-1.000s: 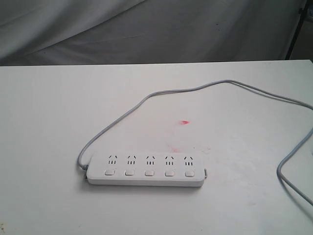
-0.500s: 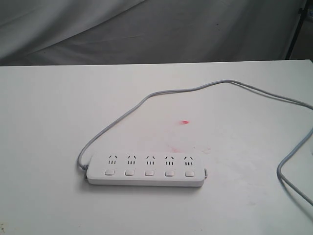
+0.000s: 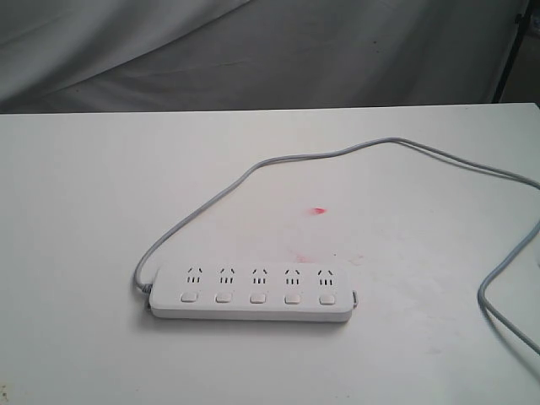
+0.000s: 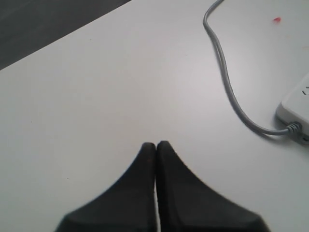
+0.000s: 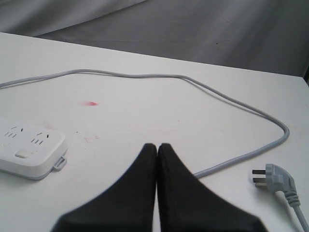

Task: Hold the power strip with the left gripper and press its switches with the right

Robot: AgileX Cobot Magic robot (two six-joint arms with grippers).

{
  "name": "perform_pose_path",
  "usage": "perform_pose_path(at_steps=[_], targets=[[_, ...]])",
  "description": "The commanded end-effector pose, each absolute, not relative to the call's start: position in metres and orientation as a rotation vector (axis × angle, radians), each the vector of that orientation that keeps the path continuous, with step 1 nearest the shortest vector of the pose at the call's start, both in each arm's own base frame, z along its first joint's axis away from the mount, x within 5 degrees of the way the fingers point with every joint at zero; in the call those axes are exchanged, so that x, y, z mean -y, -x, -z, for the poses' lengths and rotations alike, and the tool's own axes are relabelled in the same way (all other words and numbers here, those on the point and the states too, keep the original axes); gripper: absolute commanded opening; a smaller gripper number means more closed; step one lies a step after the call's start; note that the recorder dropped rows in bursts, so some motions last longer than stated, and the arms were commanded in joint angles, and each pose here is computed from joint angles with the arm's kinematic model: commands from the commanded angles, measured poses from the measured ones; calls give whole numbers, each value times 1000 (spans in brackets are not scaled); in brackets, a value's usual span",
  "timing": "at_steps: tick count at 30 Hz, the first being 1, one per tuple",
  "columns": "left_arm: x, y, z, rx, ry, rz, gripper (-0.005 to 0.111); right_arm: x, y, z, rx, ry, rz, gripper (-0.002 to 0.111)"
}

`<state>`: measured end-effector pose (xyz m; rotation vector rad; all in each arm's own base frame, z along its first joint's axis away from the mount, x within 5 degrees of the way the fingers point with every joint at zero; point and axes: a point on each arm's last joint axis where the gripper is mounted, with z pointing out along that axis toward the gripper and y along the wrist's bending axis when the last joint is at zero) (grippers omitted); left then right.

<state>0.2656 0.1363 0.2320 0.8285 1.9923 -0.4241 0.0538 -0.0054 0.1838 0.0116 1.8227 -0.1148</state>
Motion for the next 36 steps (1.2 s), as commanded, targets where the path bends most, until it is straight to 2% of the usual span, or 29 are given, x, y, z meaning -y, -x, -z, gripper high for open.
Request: perform_pose_path(at_steps=[1,11,13,22,36], targets=[[-138,-263,-231,-2011,-879,420,1,5,-54,-183,-1816,-17,112,0],[-93,-292,-248,-1973,-1496,333,1,5,-54,-183,-1816,-17,112,0],[-88,-294,-248,-1963,-1546,327,1,5,-54,-183,-1816,-17,112,0],[-63,-299,-246,-1913,-1693,350,1,5,-54,-183,-1816,-17,112,0],[-62,-300,-247,-1911,-1666,358,1,5,-54,-183,-1816,-17,112,0]])
